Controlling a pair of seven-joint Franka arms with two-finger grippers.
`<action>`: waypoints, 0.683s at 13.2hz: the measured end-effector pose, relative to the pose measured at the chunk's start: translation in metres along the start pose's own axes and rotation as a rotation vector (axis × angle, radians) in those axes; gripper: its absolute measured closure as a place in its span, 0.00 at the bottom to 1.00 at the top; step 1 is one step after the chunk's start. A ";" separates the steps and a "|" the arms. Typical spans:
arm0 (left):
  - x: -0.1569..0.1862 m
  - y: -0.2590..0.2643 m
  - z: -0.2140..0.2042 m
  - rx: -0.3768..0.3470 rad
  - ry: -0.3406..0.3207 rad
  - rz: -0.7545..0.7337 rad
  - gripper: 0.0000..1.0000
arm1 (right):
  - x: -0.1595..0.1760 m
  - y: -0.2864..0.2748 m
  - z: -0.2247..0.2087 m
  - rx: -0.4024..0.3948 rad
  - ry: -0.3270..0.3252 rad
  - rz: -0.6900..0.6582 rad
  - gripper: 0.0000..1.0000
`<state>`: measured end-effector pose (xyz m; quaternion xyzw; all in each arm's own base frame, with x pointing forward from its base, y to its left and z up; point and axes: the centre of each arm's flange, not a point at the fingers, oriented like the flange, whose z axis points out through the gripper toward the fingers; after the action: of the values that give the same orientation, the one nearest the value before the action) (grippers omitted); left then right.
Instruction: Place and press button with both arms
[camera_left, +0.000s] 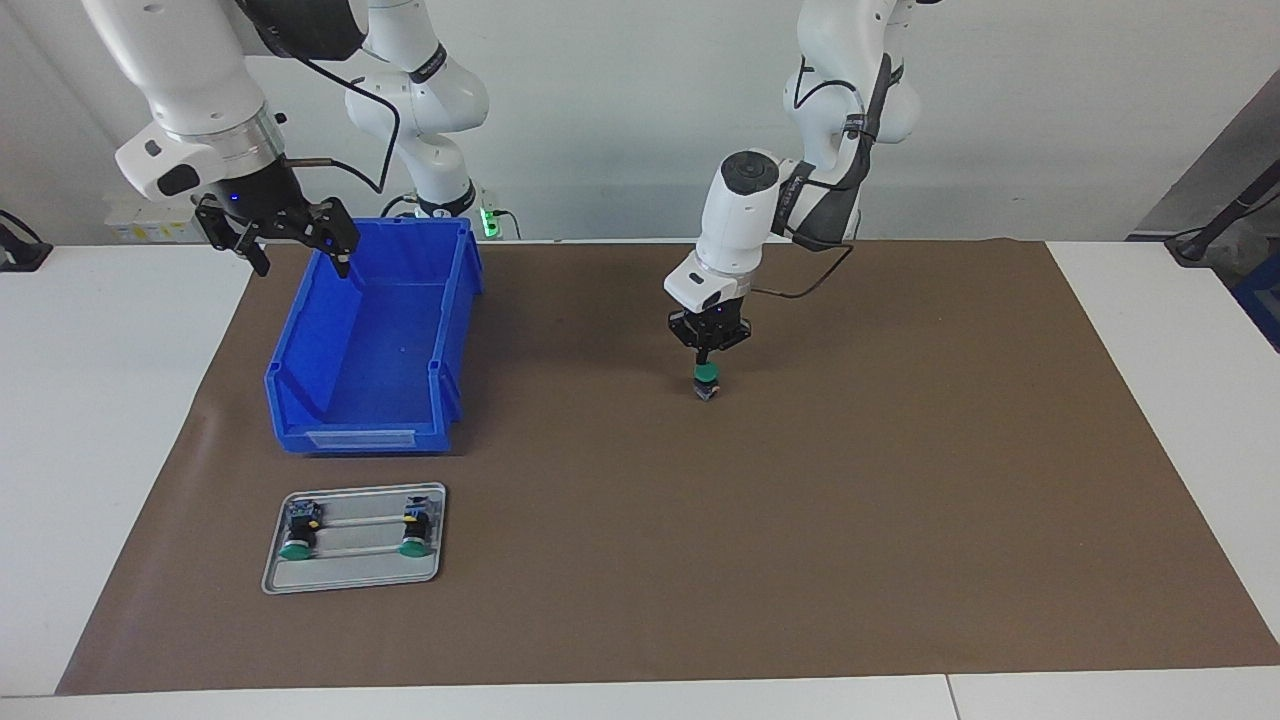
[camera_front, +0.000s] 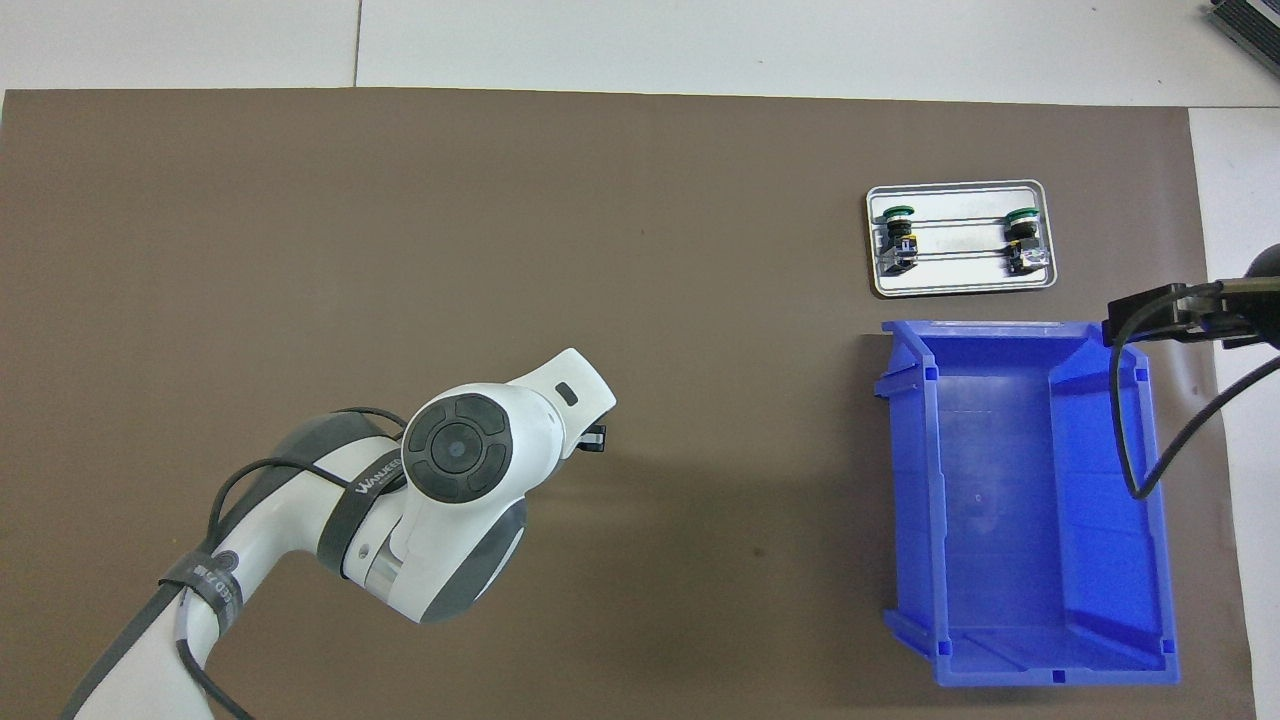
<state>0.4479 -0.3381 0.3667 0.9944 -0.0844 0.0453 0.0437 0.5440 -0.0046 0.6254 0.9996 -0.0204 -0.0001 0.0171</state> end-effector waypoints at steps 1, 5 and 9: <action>0.001 0.000 -0.001 0.006 -0.012 -0.001 0.99 | 0.000 0.000 0.000 0.000 0.000 0.000 0.00; 0.016 0.000 -0.023 0.038 -0.078 -0.010 0.99 | 0.000 0.000 0.000 0.000 0.000 0.000 0.00; 0.050 -0.023 -0.078 0.059 -0.110 -0.016 0.99 | 0.000 0.000 0.000 0.000 0.000 0.000 0.00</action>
<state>0.4943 -0.3163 0.4471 0.9969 -0.0772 -0.0073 0.0099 0.5440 -0.0046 0.6254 0.9996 -0.0204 -0.0001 0.0171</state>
